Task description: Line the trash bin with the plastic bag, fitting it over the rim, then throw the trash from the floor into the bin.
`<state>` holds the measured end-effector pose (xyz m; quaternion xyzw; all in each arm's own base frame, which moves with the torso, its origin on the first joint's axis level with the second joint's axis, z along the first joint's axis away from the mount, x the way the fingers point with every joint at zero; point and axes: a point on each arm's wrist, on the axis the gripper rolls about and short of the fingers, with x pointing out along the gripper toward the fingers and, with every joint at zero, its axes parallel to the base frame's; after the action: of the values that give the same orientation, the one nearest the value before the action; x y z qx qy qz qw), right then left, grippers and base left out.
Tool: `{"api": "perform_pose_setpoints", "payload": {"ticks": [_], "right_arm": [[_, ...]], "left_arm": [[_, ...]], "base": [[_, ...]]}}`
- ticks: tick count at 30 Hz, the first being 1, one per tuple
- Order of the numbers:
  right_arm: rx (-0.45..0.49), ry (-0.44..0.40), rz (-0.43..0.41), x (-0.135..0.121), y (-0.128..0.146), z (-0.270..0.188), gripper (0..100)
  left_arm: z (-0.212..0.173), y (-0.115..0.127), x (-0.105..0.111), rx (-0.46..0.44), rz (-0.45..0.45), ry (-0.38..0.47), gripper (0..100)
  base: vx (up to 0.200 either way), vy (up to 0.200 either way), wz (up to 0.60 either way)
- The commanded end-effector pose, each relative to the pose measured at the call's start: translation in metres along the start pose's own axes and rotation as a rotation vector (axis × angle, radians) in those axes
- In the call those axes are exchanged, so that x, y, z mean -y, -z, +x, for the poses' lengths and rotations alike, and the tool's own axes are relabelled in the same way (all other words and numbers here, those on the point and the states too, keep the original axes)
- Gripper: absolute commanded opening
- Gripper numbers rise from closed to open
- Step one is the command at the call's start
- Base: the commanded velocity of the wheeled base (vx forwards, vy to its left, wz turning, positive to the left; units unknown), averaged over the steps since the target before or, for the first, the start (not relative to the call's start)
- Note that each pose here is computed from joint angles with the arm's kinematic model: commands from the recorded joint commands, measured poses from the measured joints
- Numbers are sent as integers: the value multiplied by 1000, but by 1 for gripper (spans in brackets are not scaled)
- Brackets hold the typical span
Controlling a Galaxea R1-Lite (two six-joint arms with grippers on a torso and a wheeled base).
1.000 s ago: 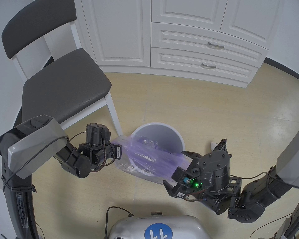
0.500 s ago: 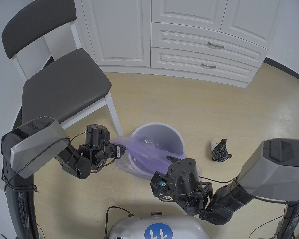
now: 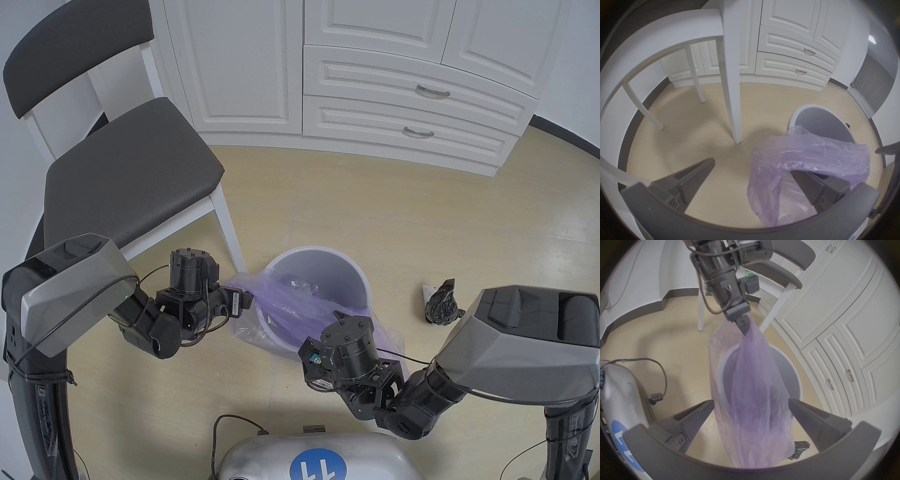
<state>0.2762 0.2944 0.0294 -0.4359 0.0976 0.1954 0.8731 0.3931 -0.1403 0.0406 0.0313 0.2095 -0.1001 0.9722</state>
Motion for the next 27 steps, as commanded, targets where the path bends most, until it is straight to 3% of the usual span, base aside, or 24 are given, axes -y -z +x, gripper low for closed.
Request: {"api": "perform_pose_setpoints", "payload": {"ticks": [1, 7, 8, 15, 21, 27], "right_arm": [[-21, 14, 7, -4, 6, 20, 100], [-29, 39, 23, 4, 7, 31, 100], [-29, 41, 24, 5, 7, 31, 0], [-17, 61, 45, 13, 4, 35, 0], [29, 109, 85, 35, -11, 36, 0], [32, 179, 130, 57, -9, 55, 0]], "left_arm": [[0, -1, 0, 3, 0, -1, 100], [0, -1, -3, 4, -3, -6, 100], [1, -2, -3, 6, -4, -8, 100], [1, -2, -3, 6, -4, -8, 100], [2, -1, -4, 4, -4, -9, 100], [3, -3, -4, 22, -8, -8, 100]], "base": [[0, 0, 0], [0, 0, 0], [0, 0, 0], [0, 0, 0], [0, 0, 0], [0, 0, 0]]}}
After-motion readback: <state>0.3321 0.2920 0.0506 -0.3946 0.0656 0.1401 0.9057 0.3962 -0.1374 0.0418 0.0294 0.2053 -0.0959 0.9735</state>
